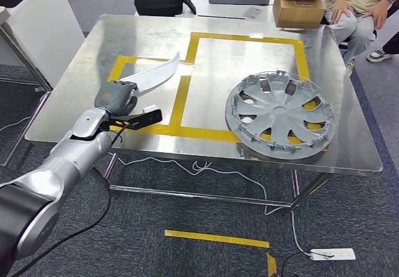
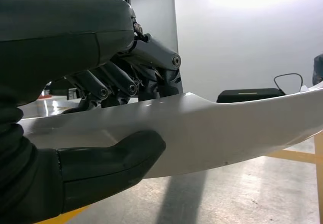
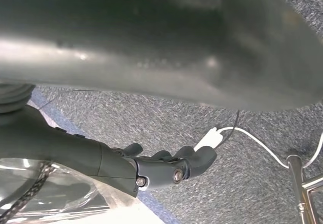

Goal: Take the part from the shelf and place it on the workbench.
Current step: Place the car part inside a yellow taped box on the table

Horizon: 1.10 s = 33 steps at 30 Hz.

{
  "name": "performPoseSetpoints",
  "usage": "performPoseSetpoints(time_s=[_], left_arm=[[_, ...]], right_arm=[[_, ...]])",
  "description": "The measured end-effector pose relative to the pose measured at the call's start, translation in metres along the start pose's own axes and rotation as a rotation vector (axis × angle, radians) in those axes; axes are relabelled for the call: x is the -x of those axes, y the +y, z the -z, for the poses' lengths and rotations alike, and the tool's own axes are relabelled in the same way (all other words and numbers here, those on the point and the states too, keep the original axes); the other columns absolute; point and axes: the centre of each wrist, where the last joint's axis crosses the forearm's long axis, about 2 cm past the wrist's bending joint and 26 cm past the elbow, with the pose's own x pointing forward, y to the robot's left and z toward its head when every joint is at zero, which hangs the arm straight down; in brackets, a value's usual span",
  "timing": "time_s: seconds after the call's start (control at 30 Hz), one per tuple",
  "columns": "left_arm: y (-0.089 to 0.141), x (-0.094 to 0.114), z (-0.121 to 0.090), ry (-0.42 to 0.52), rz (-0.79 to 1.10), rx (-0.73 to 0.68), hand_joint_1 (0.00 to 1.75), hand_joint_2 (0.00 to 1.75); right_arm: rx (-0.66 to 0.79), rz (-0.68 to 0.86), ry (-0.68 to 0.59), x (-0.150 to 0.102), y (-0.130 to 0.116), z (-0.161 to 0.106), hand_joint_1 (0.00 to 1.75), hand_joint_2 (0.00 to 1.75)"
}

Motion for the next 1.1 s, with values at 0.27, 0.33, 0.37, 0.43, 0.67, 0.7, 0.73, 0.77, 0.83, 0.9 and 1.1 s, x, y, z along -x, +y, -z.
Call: performPoseSetpoints(time_s=[0.27, 0.33, 0.37, 0.43, 0.67, 0.7, 0.73, 0.77, 0.83, 0.9, 1.1], left_arm=[[-0.0044, 0.0026, -0.0033, 0.024, 0.007, 0.018, 1.75, 1.75], [-0.0053, 0.0033, -0.004, 0.024, 0.013, 0.023, 1.75, 1.75], [-0.0056, 0.0037, -0.0043, 0.024, 0.017, 0.025, 1.75, 1.75], [-0.0061, 0.0044, -0.0048, 0.023, 0.023, 0.026, 1.75, 1.75], [-0.0071, 0.0058, -0.0059, 0.023, 0.025, 0.028, 1.75, 1.75], [-0.0071, 0.0059, -0.0059, 0.021, 0.025, 0.028, 1.75, 1.75], [-0.0071, 0.0059, -0.0059, 0.019, 0.025, 0.028, 1.75, 1.75], [-0.0071, 0.006, -0.0059, 0.016, 0.024, 0.028, 1.75, 1.75], [-0.0071, 0.0061, -0.0059, 0.013, 0.023, 0.03, 1.75, 1.75], [-0.007, 0.0065, -0.0059, 0.013, 0.021, 0.03, 1.75, 1.75], [-0.0066, 0.0071, -0.0058, 0.013, 0.025, 0.023, 1.75, 1.75]], right_arm=[[-0.003, -0.002, 0.001, 0.001, 0.0012, -0.0012, 0.0, 0.0], [-0.004, -0.003, 0.001, 0.0012, 0.0015, -0.0015, 0.0, 0.0], [-0.004, -0.003, 0.001, 0.0013, 0.0017, -0.0016, 0.0, 0.0], [-0.005, -0.004, 0.002, 0.0015, 0.0019, -0.0018, 0.0, 0.0], [-0.008, -0.007, 0.0, 0.0015, 0.0026, -0.0023, 0.0, 0.0], [-0.009, -0.009, -0.002, 0.0014, 0.0027, -0.0023, 0.0, 0.0], [-0.01, -0.01, -0.002, 0.0013, 0.0027, -0.0023, 0.0, 0.0], [-0.01, -0.011, -0.003, 0.0013, 0.0028, -0.0023, 0.0, 0.0], [-0.011, -0.011, -0.003, 0.0012, 0.0029, -0.0024, 0.0, 0.0], [-0.011, -0.011, -0.003, 0.0012, 0.0029, -0.0024, 0.0, 0.0], [-0.013, -0.013, -0.004, 0.0012, 0.0031, -0.0025, 0.0, 0.0]])
